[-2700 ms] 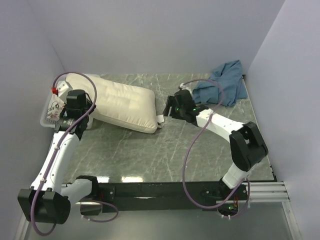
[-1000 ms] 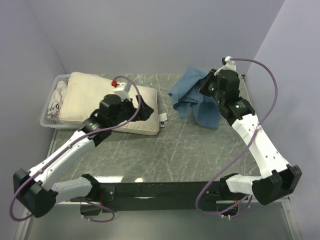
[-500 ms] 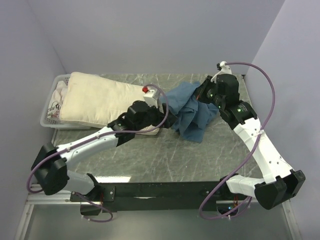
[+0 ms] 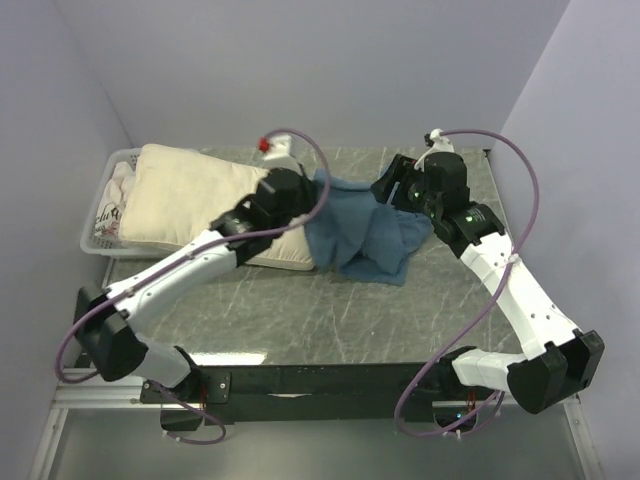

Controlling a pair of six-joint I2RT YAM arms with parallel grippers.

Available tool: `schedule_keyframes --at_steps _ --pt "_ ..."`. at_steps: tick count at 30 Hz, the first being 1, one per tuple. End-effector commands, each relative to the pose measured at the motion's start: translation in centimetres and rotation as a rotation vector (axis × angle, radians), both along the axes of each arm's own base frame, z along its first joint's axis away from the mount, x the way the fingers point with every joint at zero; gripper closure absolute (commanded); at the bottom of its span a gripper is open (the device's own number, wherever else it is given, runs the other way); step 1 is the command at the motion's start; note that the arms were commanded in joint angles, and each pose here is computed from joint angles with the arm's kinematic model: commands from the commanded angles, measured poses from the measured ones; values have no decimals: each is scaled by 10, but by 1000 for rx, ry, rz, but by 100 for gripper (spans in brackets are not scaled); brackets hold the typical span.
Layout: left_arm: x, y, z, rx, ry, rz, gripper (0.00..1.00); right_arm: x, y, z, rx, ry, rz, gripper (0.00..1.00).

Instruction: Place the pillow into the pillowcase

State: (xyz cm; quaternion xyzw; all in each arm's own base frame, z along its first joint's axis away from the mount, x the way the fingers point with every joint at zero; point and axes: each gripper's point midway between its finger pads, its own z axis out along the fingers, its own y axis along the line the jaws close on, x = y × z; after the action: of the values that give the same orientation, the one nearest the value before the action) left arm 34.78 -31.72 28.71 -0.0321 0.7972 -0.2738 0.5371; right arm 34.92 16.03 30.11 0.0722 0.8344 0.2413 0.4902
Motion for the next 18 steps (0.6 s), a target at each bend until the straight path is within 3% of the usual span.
schedule_keyframes --at_steps 1,2,7,13,18 --pt "20 108 54 -17 -58 320 99 1 -10 -27 -36 15 -60 21" --pt "22 117 53 -22 -52 330 99 1 -18 -34 -52 17 -101 15" --pt "24 152 48 -18 -40 363 99 -13 -26 -99 -24 91 -154 14" --pt "26 164 42 5 -23 389 99 -36 -37 -185 25 207 -240 18" --pt "27 165 45 -2 -31 379 99 -40 -30 -209 91 230 -242 23"
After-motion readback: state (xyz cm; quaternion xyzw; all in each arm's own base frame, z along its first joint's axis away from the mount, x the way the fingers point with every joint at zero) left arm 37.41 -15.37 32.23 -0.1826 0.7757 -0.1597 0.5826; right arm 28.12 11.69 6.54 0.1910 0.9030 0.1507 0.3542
